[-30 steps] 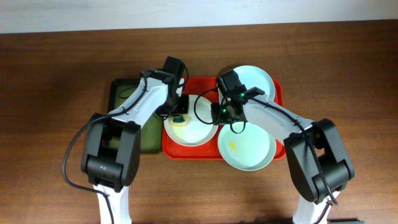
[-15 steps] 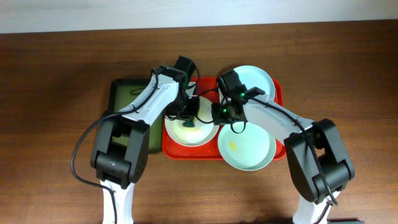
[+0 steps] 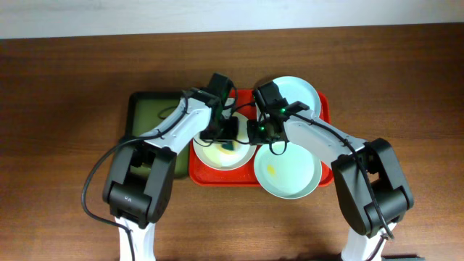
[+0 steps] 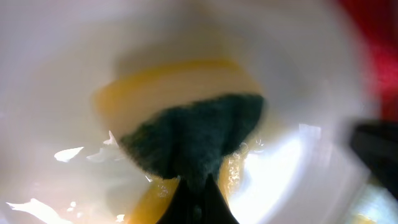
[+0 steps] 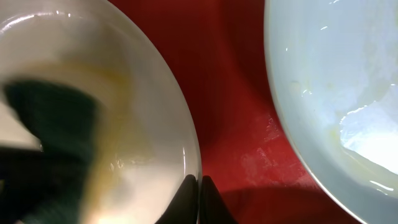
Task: Clean dirty plates on tray and stack at the side
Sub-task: 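Scrub the white plate with the sponge while right gripper holds its rim, then return the sponge to the black tray and release it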
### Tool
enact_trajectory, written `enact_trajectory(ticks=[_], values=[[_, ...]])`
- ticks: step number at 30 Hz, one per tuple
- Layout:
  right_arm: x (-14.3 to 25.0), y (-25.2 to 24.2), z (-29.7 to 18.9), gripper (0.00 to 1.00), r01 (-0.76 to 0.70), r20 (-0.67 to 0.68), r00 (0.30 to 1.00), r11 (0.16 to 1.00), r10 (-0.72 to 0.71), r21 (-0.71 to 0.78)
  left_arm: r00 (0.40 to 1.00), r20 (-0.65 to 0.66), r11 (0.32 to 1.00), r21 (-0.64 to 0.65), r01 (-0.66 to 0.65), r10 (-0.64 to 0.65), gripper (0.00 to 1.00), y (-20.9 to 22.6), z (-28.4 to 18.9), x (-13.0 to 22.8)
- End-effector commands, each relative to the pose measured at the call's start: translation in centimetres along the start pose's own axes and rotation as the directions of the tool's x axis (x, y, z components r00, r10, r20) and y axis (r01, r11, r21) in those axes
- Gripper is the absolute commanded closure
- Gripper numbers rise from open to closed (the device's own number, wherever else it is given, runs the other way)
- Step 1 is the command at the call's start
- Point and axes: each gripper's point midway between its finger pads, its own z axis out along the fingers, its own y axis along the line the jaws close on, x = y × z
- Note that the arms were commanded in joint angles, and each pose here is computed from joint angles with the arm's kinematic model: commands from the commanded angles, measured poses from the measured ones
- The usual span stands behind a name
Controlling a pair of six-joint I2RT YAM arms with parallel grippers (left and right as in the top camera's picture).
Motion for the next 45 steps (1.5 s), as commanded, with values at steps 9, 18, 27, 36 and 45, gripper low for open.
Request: enact_trajectory(ticks=[9, 18, 27, 36, 45], values=[[-0.3, 1.1, -0.6, 0.55, 0.011, 0.012, 1.000, 0.999, -0.011, -0.039, 0.974, 0.216, 0.962, -0.274, -0.002, 0.064, 1.00, 3.7, -13.5, -2.7], [-0.6, 1.4, -0.8, 0.37, 0.014, 0.019, 1.000, 0.999, -0.013, -0.050, 0.974, 0.224, 0.856, -0.510, 0.082, 0.040, 1.00, 9.0, -15.6, -2.2], [-0.4, 1.3, -0.7, 0.59, 0.013, 0.014, 1.000, 0.999, -0.012, -0.047, 0.951, 0.153, 0.866, -0.394, 0.308, -0.268, 1.00, 20.0, -14.4, 1.6], [-0.5, 1.4, -0.7, 0.59, 0.013, 0.017, 1.000, 0.999, -0.012, -0.048, 0.977, 0.115, 0.939, -0.276, 0.205, -0.179, 1.00, 20.6, -7.8, 3.2], [-0.5, 1.4, -0.7, 0.58, 0.012, 0.016, 1.000, 0.999, -0.012, -0.048, 0.950, 0.265, 0.944, -0.235, 0.230, -0.166, 0.18, 18.6, -15.0, -1.1]])
